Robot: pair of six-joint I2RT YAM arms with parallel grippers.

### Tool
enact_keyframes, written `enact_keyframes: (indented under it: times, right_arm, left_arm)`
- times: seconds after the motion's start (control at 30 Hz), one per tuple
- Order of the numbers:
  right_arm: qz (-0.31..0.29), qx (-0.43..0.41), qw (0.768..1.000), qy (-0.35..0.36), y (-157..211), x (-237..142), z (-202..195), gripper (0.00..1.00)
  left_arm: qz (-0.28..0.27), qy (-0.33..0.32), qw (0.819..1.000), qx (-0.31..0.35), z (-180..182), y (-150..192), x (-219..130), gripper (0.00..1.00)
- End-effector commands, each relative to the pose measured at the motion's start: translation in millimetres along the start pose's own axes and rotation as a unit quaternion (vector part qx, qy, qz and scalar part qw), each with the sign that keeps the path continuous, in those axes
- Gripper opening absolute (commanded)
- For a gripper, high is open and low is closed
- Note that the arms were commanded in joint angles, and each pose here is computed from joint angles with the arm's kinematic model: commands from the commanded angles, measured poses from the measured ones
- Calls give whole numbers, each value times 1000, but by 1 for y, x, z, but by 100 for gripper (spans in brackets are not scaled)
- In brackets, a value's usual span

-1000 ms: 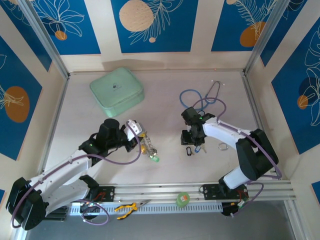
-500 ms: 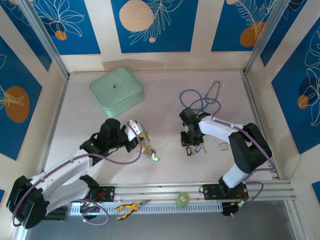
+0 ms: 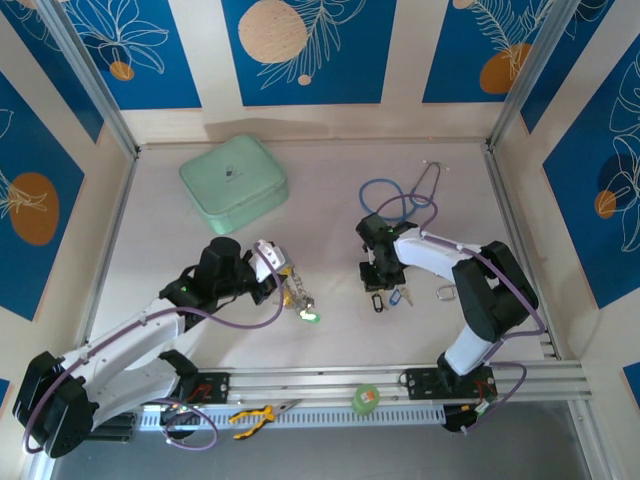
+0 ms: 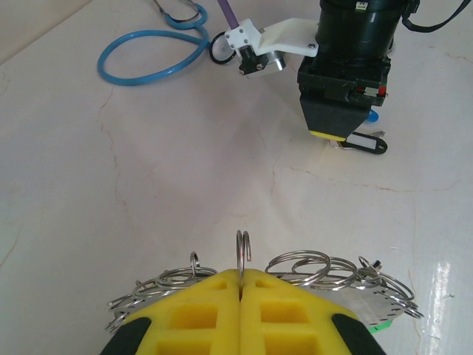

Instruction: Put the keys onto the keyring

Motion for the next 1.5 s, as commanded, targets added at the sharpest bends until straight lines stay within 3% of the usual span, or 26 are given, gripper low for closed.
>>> enact_keyframes:
  times: [0.0,0.23,0.43,0.63,0.93,1.27,1.47]
  right_arm:
    - [13,-10,1000,-2,0,-3,4,15]
    - [16,-13,1000,-6,3,-8,9,9]
    - [24,4,1000,1,8,-8,7,31]
    - [45,-3,999,-4,11,1,16,34]
    - [50,-5,999,2,8,3,16,25]
    - [44,-2,999,8,9,-3,14,0]
    - [6,0,1000,3,1,-15,13,0]
  left_arm:
    - [-33,8,999,19,-6,-13,-5,0]
    - [-33,6,999,21,-5,-13,-5,0]
    - [-33,7,999,22,-6,-13,-5,0]
    - [-32,5,999,24,-5,-12,-5,0]
    - [-39,4,999,24,-6,-13,-8,0]
    - [-33,3,999,26,-6,-11,-8,0]
    - [-33,5,999,26,-6,-11,-8,0]
Point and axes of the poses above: each hand's point on the last joint's axis, 136 mm out from that joint toward the fingers, its own x axis out along the fingers, its own z axis along the line the jaws close on, y = z × x, the point moved 8 cm from there along -x, back along the fingers, and after that the axes turned 15 degrees about -x, right-handed, at the moved point
